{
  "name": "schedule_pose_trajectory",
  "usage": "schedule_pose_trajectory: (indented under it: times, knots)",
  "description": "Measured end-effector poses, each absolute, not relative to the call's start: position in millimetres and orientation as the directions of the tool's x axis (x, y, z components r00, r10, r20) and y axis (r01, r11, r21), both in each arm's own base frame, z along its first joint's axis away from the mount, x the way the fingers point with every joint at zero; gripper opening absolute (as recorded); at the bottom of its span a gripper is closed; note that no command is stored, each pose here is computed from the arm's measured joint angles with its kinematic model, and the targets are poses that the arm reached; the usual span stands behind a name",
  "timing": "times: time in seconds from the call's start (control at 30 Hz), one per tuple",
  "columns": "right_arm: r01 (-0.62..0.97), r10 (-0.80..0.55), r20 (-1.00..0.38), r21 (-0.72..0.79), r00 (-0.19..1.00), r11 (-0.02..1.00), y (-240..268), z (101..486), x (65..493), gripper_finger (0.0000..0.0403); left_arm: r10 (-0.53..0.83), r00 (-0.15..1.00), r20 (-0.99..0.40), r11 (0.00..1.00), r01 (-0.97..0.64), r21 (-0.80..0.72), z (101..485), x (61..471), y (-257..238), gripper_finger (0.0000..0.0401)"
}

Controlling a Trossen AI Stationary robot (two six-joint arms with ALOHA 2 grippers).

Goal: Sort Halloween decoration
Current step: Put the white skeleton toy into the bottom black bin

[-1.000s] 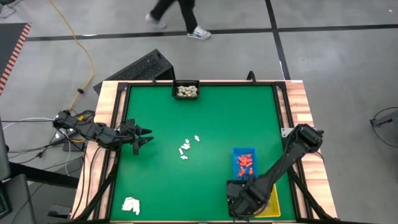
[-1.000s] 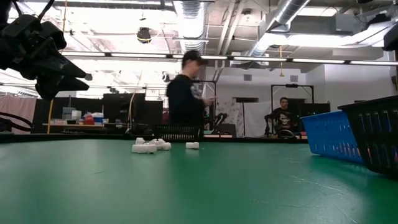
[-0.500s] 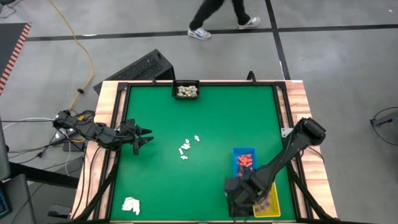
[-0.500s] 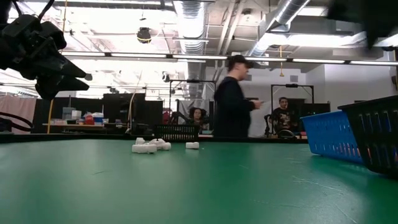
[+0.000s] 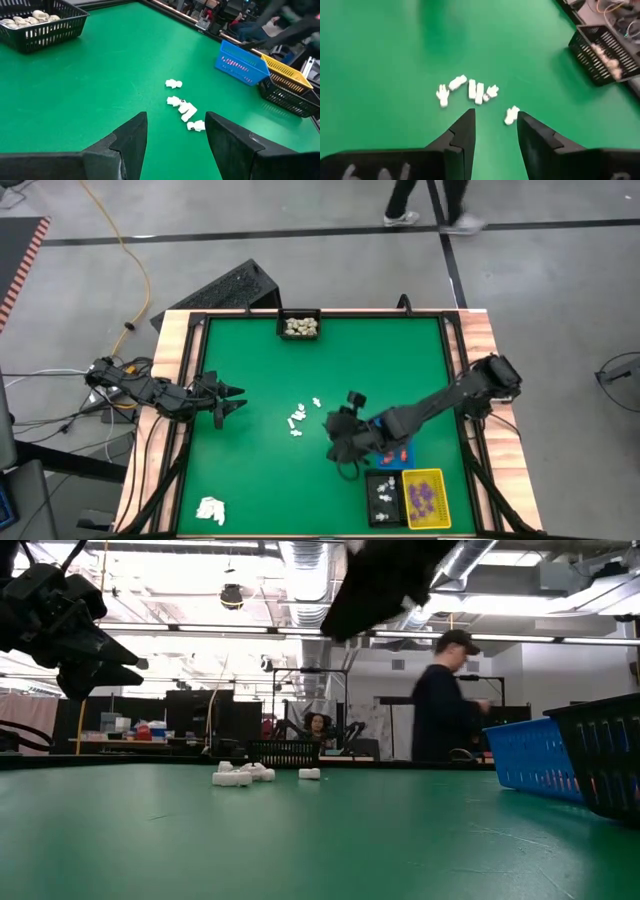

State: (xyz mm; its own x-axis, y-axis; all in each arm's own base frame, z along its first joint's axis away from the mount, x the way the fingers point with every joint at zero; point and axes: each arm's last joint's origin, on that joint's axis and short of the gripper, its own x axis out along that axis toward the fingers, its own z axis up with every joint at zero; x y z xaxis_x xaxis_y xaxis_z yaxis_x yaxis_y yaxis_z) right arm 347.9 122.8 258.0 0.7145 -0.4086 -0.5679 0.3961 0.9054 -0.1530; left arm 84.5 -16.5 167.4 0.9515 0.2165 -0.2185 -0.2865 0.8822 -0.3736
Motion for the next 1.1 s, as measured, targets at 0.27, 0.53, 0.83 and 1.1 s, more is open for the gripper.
schedule_pose_trajectory:
  times: [0.27, 0.53, 0.83, 1.1]
  knots:
    - [0.486, -0.433, -0.509, -0.033, 0.744, 0.874, 76, 212, 355, 0.0148, 0.216, 0.952, -0.219, 0.885, -0.285, -0.368, 167, 84, -16, 0.0189]
    - [0.533, -0.475, -0.397, 0.044, 0.785, 0.845, 46, 182, 348, 0.0152, 0.217, 0.952, -0.218, 0.886, -0.286, -0.364, 167, 84, -16, 0.0189]
    - [0.533, -0.498, -0.397, -0.027, 0.771, 0.846, 36, 159, 356, 0.0153, 0.229, 0.949, -0.217, 0.884, -0.296, -0.362, 167, 84, -16, 0.0189]
    - [0.531, -0.501, -0.420, -0.053, 0.757, 0.846, 39, 137, 374, 0.0153, 0.221, 0.951, -0.217, 0.881, -0.290, -0.374, 167, 84, -16, 0.0189]
